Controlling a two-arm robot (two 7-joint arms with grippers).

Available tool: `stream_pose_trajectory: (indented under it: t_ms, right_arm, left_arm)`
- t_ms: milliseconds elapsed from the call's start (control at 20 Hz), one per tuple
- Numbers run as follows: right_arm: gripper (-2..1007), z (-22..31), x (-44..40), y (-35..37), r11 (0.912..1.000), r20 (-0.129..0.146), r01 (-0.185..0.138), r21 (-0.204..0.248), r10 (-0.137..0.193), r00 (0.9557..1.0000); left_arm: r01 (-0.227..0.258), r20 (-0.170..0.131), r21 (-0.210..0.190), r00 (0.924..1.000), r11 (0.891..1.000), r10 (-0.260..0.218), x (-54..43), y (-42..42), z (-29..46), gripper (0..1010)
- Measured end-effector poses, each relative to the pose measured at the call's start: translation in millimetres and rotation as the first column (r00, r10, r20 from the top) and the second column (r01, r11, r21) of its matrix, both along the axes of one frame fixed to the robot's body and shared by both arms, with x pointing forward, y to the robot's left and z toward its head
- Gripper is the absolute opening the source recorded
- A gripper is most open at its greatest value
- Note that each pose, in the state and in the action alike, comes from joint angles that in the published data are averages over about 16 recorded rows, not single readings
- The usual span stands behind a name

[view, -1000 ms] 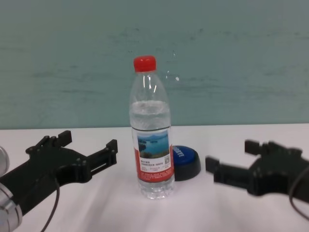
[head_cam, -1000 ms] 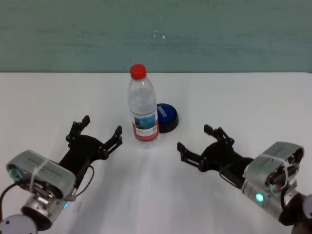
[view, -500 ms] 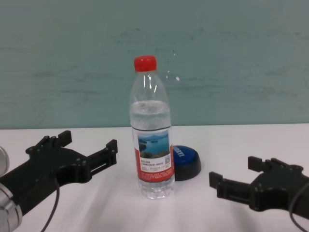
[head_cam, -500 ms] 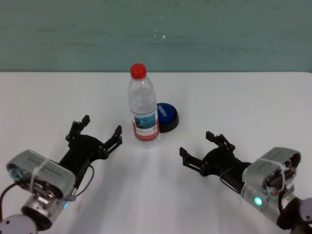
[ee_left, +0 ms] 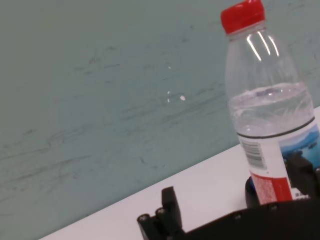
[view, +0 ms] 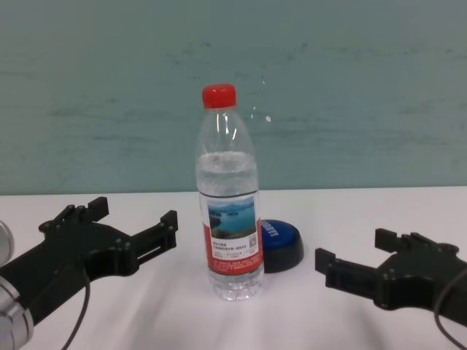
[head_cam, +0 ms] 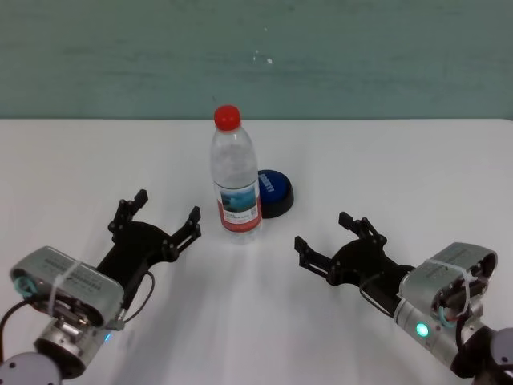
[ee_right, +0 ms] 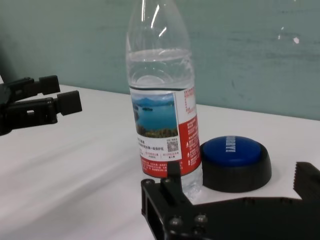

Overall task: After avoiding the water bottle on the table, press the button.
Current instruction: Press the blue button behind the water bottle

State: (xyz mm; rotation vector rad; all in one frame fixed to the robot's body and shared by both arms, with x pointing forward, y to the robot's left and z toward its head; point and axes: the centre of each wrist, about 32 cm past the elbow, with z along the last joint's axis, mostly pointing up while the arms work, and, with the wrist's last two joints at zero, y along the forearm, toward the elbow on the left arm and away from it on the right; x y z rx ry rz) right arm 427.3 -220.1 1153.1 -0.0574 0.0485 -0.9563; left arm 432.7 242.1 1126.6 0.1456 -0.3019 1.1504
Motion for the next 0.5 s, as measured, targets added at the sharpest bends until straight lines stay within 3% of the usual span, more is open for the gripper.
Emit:
stream_pose_trajectory:
  t_ms: [500]
  right_arm:
    - [1004, 0.9, -0.1, -0.2, 0.9999, 0.014, -0.004, 0.009, 0.004, 0.9999]
  left_arm:
    - [0.000, 0.000, 0.000, 1.0000, 1.000, 0.000, 0.0, 0.0, 0.0, 1000]
